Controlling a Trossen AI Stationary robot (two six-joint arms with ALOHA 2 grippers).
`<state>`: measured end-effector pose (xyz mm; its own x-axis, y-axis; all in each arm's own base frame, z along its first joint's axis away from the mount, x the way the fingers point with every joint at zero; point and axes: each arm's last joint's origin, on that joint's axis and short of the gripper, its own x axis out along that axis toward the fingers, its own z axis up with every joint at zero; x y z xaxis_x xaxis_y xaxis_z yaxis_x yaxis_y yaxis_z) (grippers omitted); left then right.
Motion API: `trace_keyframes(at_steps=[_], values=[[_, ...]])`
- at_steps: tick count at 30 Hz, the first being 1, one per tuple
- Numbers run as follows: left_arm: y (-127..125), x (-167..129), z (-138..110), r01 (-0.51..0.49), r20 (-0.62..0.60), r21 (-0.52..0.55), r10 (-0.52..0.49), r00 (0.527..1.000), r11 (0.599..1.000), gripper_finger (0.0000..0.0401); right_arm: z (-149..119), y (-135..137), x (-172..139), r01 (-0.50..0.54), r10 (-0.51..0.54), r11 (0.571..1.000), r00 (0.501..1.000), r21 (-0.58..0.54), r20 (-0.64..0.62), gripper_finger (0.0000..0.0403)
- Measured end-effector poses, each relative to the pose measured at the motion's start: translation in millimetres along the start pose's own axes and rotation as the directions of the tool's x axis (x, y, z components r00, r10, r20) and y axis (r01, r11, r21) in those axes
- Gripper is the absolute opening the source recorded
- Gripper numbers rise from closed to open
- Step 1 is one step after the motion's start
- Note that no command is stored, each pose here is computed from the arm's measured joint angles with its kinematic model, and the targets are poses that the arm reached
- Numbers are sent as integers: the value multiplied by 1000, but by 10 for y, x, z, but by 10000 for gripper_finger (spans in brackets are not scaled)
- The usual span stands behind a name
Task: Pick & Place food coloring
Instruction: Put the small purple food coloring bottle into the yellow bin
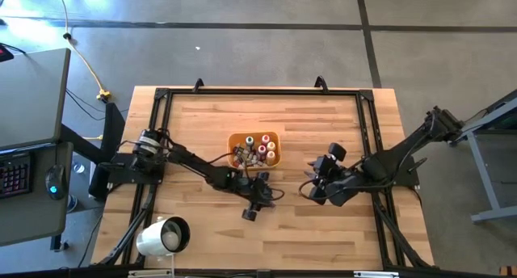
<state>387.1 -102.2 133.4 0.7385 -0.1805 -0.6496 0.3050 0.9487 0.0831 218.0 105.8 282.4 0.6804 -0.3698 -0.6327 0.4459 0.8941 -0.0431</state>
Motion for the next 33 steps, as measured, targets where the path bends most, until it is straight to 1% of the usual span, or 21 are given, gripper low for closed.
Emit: trace_keyframes(at_steps=[1, 3, 4, 5, 10, 13, 19, 21, 24, 26, 29, 31, 33], values=[[-4, 3, -19, 2, -11, 0, -2, 1000, 1000, 159, -1, 0, 2, 1, -1, 1000, 1000, -2, -2, 142], [-8, 47, -7, 0, 15, 1, 0, 1000, 1000, 159, -2, 0, 2, 2, -2, 1000, 1000, -3, -1, 142], [-11, 77, -20, 0, 14, 1, 0, 1000, 1000, 159, -2, -1, 2, 3, -3, 1000, 1000, -4, -1, 142], [-16, 94, -68, 3, -11, -1, -3, 1000, 1000, 159, -2, -1, 2, 2, -2, 1000, 1000, -5, -1, 142], [-22, 162, -102, 7, -4, -2, -7, 1000, 1000, 154, -2, 0, 2, 0, 0, 1000, 1000, -4, -2, 142], [-23, 171, -111, 7, -7, -1, -7, 1000, 1000, 134, -1, 0, 2, 1, -1, 1000, 1000, -4, -1, 142], [-24, 176, -119, 5, -9, 1, -5, 1000, 1000, 78, -2, 0, 2, 0, 0, 1000, 1000, -4, -2, 142], [-25, 177, -116, 3, -3, -9, -3, 1000, 1000, 70, -2, 1, 2, -1, 1, 1000, 1000, -4, -2, 142], [-20, 142, -84, -4, 5, -49, 4, 1000, 999, 75, -2, 1, 2, 0, 0, 1000, 1000, -5, -3, 142], [-6, 95, -67, -41, -7, -68, 41, 999, 997, 85, -3, 1, 3, 0, 0, 1000, 1000, -5, -3, 142], [38, -81, 22, -149, -58, -68, 145, 988, 987, 95, -3, 0, 3, 0, 0, 1000, 1000, -6, -4, 142], [79, -251, 93, -250, -126, -62, 241, 962, 966, 95, -4, 1, 4, 0, 0, 1000, 1000, -6, -5, 142], [115, -382, 160, -358, -185, -62, 342, 922, 932, 93, -7, -2, 4, 3, -3, 1000, 1000, -4, -7, 142]])
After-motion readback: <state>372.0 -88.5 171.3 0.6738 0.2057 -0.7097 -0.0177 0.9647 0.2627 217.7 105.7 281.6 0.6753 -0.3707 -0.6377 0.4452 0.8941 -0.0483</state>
